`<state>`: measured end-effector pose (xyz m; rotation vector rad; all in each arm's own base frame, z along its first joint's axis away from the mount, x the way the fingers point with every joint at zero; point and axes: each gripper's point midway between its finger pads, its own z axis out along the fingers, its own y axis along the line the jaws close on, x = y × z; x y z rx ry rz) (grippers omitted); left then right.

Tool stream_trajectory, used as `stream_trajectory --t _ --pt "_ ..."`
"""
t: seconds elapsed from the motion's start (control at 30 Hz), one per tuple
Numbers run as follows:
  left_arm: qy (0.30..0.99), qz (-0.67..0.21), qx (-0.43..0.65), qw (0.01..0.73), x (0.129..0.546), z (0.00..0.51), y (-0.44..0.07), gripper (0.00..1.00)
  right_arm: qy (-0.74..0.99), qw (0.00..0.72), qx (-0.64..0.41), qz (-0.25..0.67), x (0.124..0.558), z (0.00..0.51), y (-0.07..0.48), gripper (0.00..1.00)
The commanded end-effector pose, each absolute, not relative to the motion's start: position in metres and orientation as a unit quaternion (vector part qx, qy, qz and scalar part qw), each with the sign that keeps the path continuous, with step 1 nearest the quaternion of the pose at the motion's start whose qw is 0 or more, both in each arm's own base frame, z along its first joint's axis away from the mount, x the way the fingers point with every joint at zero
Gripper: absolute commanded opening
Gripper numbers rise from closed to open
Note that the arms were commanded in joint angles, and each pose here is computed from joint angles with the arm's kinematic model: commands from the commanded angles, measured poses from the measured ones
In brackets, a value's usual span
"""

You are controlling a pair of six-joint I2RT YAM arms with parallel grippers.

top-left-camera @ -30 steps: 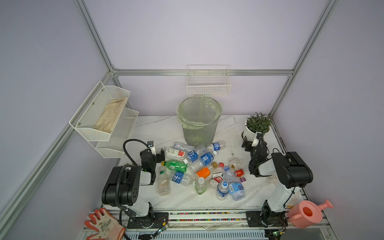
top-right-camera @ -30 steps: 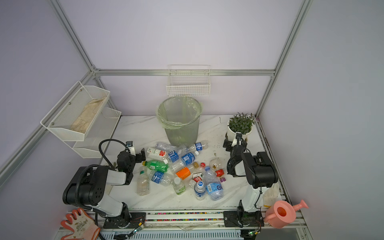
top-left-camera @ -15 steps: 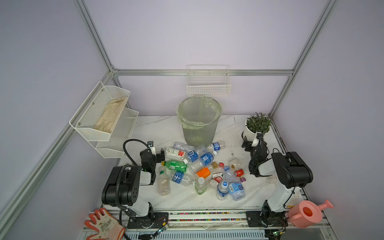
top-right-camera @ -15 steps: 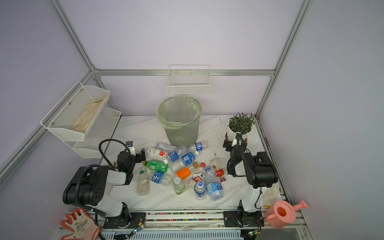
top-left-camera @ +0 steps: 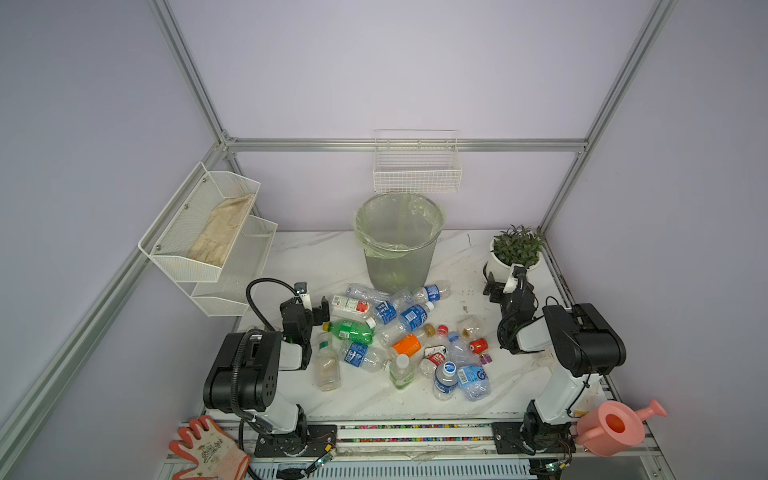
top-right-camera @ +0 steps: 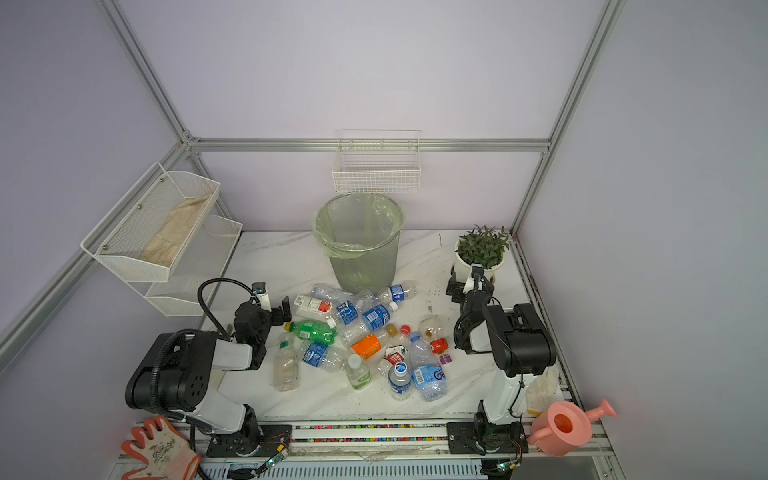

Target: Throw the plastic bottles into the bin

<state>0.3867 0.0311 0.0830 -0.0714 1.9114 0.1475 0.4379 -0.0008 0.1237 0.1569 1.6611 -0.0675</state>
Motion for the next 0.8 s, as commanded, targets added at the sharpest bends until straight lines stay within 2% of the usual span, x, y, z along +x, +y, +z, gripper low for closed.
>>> stream_trajectory --t 0.0,0.63,0.77 --pt "0.789 0.059 -0.039 0.610 0.403 0.112 0.033 1.00 0.725 0.685 0.069 -0.027 0.438 0.136 0.000 0.97" --pt "0.789 0.060 -0.039 0.610 0.403 0.112 0.034 1.00 0.725 0.685 0.069 -0.027 0.438 0.135 0.000 0.97" --pt "0.787 0.088 -0.085 0.605 0.400 0.135 0.051 1.00 0.720 0.689 0.073 -0.026 0.437 0.138 -0.001 0.97"
